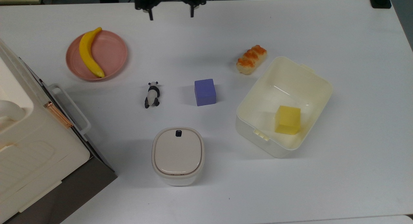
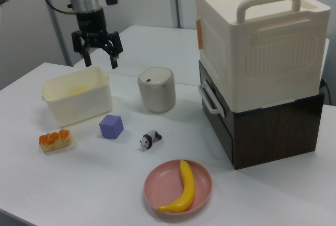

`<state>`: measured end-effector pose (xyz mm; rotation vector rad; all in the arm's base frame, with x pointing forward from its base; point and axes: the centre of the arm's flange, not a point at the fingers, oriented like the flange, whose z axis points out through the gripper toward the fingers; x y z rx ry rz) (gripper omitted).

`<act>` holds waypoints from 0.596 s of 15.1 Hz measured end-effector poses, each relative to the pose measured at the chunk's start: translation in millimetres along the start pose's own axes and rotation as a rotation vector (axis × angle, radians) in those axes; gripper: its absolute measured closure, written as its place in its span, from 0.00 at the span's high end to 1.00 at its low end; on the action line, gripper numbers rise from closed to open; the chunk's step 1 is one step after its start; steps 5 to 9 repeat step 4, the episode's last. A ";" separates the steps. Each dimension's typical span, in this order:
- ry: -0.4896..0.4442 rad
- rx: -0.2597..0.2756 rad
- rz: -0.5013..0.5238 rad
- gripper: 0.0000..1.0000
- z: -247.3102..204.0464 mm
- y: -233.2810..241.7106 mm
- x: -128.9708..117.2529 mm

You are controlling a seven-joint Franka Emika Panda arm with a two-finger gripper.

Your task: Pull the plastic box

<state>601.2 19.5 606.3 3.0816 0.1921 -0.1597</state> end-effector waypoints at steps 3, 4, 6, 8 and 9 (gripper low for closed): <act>-0.004 -0.001 0.076 1.00 2.1 14.6 -1.4; -0.005 -0.001 0.088 1.00 2.3 16.1 -1.5; -0.005 -0.001 0.088 1.00 2.3 16.1 -1.5; -0.005 -0.001 0.088 1.00 2.3 16.1 -1.5; -0.005 -0.001 0.088 1.00 2.3 16.1 -1.5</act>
